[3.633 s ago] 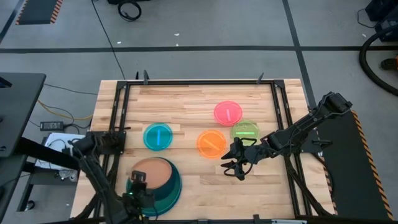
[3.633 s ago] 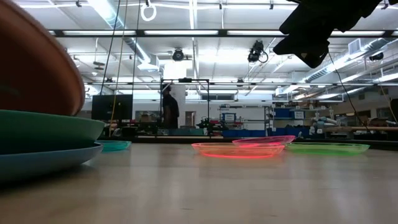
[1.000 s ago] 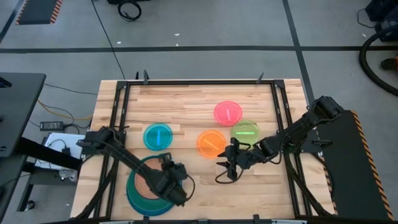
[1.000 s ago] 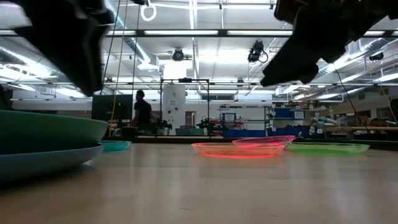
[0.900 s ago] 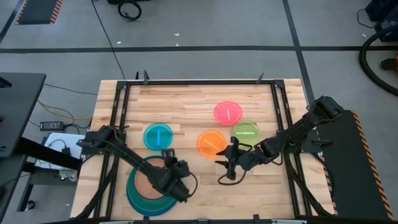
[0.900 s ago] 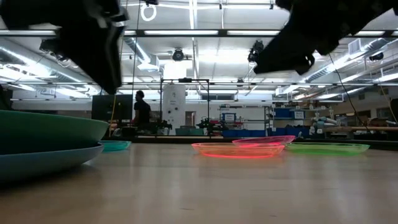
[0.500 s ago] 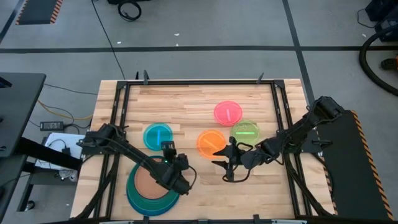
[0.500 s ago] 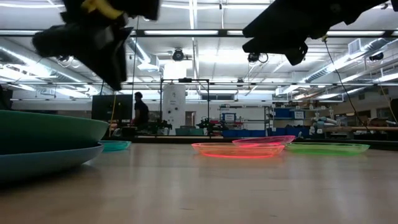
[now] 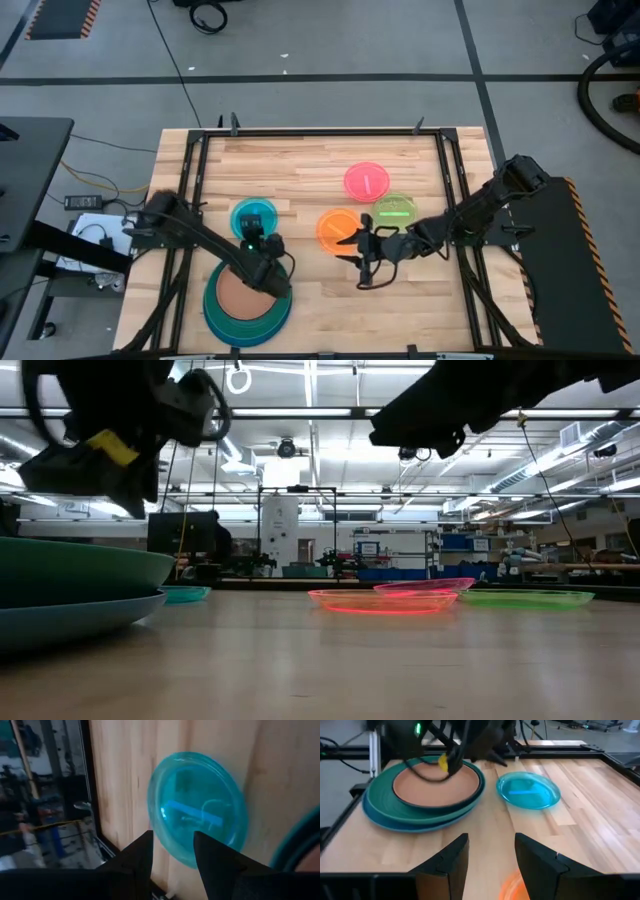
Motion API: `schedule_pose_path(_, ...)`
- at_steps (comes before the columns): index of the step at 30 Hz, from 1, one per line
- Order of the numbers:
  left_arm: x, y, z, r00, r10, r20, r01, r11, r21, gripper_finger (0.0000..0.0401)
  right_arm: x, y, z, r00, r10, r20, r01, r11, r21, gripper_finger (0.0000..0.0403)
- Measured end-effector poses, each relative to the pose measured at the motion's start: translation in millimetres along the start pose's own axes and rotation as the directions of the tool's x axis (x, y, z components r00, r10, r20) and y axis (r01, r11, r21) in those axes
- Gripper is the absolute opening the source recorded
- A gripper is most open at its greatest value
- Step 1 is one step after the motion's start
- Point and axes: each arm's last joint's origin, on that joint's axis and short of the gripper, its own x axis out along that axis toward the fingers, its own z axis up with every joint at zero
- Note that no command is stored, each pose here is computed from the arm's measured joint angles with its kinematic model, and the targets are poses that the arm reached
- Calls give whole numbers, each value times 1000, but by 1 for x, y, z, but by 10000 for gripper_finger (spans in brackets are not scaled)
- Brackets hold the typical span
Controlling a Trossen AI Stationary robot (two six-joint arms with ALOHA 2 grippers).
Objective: Stack plastic plates
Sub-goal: Stack the light blue plate on top of the orange plate
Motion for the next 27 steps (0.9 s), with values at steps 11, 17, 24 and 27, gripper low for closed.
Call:
schedule_pose_path(11, 14, 61, -36, 956, -213, 200, 273, 896, -350, 148, 10, -22, -3, 995, 58, -77, -65, 994, -84, 169)
schedule_pose_path(17, 26, 79, -55, 918, -320, 235, 397, 754, -523, 148, 14, -33, -2, 996, 31, -83, -42, 990, -132, 169)
schedule_pose_path(24, 53, 86, -76, 860, -453, 235, 481, 566, -670, 139, 18, -42, -2, 992, 70, -101, -85, 983, -161, 169)
schedule_pose_path(27, 67, 89, -85, 851, -486, 200, 464, 515, -720, 130, 19, -45, -2, 991, 84, -103, -101, 981, -163, 169)
